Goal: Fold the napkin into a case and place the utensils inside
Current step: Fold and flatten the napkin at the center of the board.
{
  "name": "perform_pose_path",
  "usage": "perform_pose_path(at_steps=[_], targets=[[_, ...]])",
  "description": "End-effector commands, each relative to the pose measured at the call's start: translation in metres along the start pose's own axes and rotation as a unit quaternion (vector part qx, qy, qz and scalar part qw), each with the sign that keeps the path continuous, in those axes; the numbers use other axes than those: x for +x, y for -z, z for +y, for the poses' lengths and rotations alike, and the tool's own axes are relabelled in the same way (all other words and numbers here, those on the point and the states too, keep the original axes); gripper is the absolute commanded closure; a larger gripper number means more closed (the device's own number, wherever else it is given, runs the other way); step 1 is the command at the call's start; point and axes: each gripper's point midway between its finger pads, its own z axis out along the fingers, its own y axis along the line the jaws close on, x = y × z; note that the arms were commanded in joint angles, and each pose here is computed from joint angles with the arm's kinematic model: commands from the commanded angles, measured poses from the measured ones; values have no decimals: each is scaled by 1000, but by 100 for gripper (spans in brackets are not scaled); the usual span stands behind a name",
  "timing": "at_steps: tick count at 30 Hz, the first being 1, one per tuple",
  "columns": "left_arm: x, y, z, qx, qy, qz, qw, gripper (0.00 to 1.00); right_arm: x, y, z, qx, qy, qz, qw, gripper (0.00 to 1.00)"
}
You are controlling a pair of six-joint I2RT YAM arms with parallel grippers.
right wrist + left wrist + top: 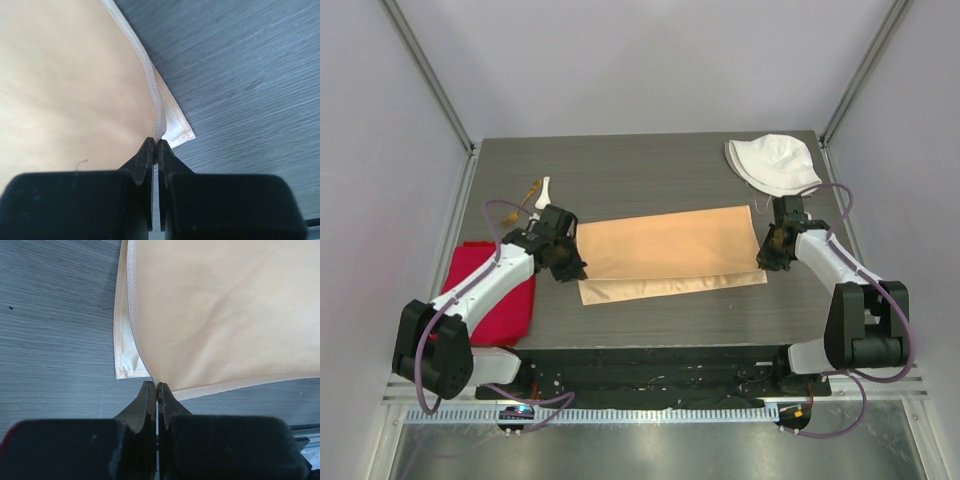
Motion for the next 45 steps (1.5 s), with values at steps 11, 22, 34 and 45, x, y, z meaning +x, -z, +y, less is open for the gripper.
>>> perform_pose_path(at_steps=[11,22,34,45], targets=[[-18,48,-14,28,-7,-45,999,100,-53,74,21,-49,-5,-89,995,99],[-3,24,-1,14,0,-23,1000,100,-35,53,12,-32,-2,-64,997,99],[24,-25,17,-7,9,30,999,100,-16,10,5,-10,4,-27,1000,99],[-43,14,-18,16,-11,-84,996,100,-75,46,38,-65,-12,-110,992,99]])
